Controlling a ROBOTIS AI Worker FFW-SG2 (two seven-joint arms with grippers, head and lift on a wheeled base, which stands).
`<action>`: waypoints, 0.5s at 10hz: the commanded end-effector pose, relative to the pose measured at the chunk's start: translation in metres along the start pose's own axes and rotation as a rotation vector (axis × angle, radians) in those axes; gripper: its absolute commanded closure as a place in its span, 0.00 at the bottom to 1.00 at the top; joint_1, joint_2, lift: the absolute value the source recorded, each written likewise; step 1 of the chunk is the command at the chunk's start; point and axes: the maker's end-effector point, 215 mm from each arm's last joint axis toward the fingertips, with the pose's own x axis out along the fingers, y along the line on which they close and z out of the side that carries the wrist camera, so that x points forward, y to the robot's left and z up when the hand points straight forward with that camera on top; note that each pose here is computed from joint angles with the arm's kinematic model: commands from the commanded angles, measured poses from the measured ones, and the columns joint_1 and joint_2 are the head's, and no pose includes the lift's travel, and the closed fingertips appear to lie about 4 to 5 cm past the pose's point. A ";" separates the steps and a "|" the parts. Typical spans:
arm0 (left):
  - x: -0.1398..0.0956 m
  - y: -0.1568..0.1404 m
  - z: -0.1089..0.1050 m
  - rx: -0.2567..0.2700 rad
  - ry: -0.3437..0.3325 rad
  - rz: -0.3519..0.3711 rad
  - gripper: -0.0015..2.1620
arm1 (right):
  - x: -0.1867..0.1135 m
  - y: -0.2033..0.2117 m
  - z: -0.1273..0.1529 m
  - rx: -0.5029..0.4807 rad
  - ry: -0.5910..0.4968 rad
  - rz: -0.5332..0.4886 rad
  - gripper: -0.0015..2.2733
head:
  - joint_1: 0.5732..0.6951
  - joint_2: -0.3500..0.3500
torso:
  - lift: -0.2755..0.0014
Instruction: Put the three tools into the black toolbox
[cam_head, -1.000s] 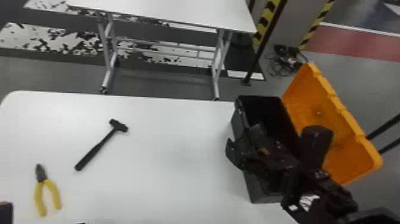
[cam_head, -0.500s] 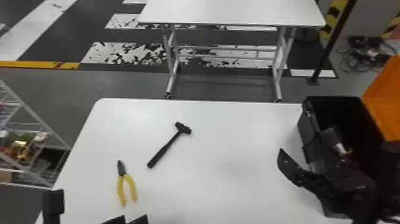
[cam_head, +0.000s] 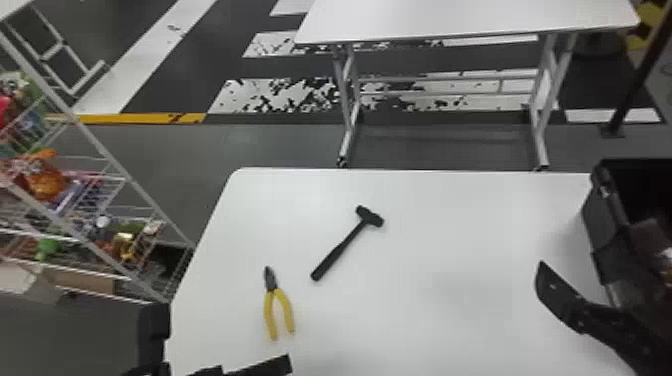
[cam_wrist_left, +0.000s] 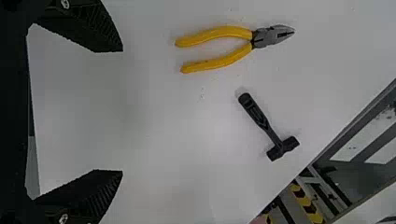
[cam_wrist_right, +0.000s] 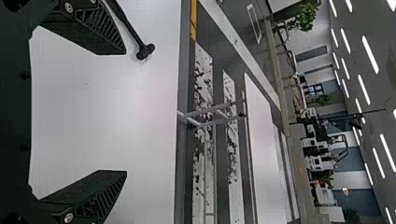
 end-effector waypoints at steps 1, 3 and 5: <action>-0.007 0.001 -0.014 -0.036 0.083 0.061 0.03 | -0.001 0.001 0.000 -0.002 -0.005 0.003 0.04 | 1.00 0.86 | 0.81; -0.010 0.015 0.020 0.002 0.039 0.163 0.03 | -0.002 0.004 0.003 -0.004 -0.020 0.015 0.04 | 1.00 0.90 | 0.81; -0.014 0.023 0.051 0.026 -0.012 0.211 0.03 | -0.003 0.006 0.009 -0.018 -0.038 0.026 0.04 | 1.00 0.94 | 0.81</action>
